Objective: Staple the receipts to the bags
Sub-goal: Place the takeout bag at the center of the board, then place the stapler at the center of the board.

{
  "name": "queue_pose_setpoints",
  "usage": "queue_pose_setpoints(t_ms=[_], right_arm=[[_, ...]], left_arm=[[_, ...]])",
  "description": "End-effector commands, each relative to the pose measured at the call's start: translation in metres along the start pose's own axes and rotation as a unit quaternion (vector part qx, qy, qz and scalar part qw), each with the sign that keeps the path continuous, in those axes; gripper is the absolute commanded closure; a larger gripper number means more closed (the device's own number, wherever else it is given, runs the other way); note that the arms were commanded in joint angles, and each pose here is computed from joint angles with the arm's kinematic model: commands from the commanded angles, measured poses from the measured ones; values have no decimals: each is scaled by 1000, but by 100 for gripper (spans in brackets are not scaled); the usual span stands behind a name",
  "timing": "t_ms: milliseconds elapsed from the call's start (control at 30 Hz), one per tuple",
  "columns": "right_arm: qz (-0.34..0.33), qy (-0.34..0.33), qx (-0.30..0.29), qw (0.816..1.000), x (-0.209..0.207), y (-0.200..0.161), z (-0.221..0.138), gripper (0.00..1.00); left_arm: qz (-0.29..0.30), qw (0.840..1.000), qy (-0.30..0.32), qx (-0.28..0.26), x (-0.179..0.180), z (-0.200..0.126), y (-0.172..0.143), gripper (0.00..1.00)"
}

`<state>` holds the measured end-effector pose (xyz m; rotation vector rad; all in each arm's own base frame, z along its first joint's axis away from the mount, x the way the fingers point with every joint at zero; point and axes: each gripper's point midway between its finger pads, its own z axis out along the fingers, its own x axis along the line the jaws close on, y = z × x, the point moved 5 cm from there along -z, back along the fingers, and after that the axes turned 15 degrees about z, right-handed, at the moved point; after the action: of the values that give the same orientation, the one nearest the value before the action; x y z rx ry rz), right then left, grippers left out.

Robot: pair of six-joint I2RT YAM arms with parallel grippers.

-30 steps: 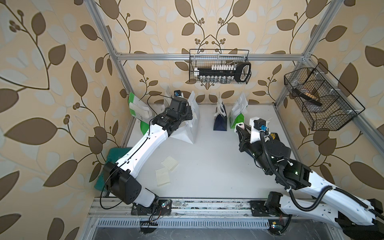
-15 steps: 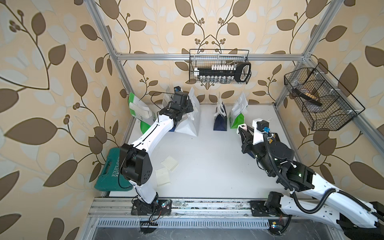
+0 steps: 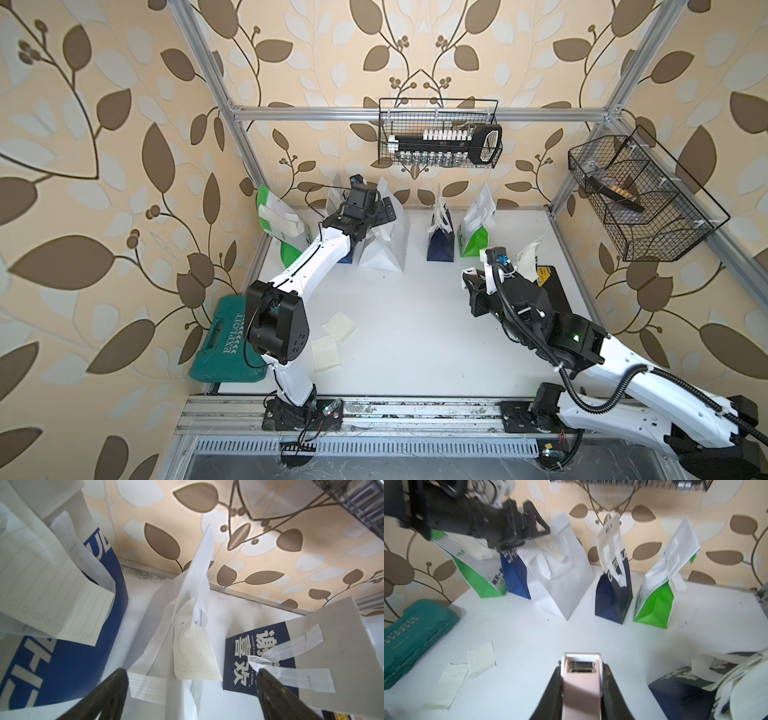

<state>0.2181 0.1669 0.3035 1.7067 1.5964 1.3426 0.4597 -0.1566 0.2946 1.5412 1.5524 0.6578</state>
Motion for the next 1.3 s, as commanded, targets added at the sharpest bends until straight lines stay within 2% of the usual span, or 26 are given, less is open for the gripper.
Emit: queue_pose_setpoints(t_ms=[0,133,233,300,500,767,967,1133,1267], right_arm=[[41,-6,117,992,-15,-34,24,100],[72,-53,195,977,-46,-56,56,100],[91,-82,253,960,-69,-77,77,100],[94,-106,286,948,-83,-93,87,100],[72,-175,354,916,-111,-126,110,100],[37,-232,379,895,-131,-137,120,99],[40,-237,379,894,-132,-139,122,63],[39,-237,380,893,-133,-141,124,56],[45,-224,361,904,-126,-130,123,47]], left_arm=[[-15,995,-47,-85,-11,-62,55,1],[-20,989,-89,-120,-18,-115,75,1],[-31,979,-123,-157,-17,-162,73,1],[-37,975,-142,-167,-14,-185,60,1],[-41,975,-176,-131,-8,-202,12,1],[-27,978,-178,-109,-3,-215,-8,1],[-23,980,-173,-96,-1,-212,-18,1],[-15,981,-174,-85,-3,-208,-18,1],[-1,980,-179,-82,-6,-214,-12,1]])
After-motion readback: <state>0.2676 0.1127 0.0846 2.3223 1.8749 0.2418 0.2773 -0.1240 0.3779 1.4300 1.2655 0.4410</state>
